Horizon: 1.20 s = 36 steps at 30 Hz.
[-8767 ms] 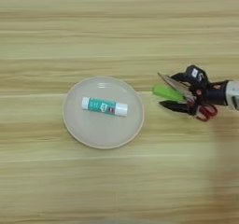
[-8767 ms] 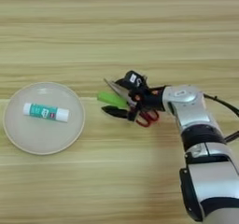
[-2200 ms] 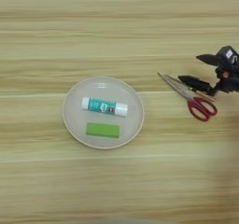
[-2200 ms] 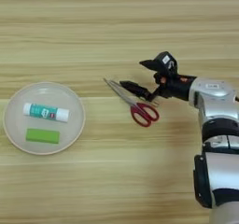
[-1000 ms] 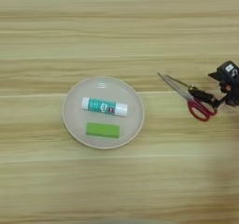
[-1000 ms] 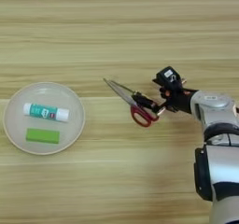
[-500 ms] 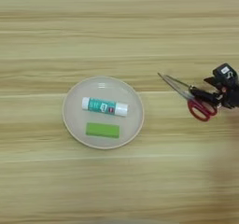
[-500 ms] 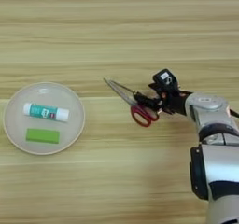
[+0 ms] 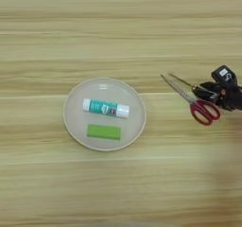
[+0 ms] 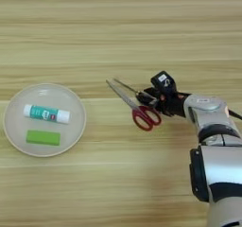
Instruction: Move the objects on the table
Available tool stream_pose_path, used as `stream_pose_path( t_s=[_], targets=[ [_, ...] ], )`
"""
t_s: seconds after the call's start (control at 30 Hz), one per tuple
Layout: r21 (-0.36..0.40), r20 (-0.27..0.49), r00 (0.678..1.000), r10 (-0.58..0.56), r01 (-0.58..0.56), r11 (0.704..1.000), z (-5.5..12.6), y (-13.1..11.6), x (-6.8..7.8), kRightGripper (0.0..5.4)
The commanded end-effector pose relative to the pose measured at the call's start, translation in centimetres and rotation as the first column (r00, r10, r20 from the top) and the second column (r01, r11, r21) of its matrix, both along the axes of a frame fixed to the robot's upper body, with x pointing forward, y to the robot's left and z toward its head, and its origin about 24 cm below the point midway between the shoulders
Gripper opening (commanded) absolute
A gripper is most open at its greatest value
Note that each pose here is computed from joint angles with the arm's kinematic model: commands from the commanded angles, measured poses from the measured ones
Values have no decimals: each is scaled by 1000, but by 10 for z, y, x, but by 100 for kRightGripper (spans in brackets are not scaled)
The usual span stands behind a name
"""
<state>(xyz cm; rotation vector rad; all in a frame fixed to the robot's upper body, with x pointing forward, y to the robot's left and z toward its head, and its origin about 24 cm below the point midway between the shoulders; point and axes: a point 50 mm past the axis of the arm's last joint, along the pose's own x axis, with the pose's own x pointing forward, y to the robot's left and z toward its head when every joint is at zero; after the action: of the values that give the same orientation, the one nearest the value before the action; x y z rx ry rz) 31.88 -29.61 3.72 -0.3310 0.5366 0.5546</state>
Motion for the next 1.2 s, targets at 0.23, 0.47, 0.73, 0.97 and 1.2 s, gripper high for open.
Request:
stream_pose_path(
  t_s=[0.23, 0.47, 0.73, 0.97, 1.2],
  targets=[
    [-23, 55, 998, 8, -7, 1000, 22, -3, 12, 84],
    [7, 83, 996, 14, -15, 1000, 27, -3, 13, 84],
    [97, 198, 980, 15, -35, 995, 49, -2, 21, 83],
    [118, 386, 912, 139, -198, 973, 84, 14, 31, 82],
    [31, 571, 732, 373, -473, 881, 115, 64, 27, 82]
  ],
)
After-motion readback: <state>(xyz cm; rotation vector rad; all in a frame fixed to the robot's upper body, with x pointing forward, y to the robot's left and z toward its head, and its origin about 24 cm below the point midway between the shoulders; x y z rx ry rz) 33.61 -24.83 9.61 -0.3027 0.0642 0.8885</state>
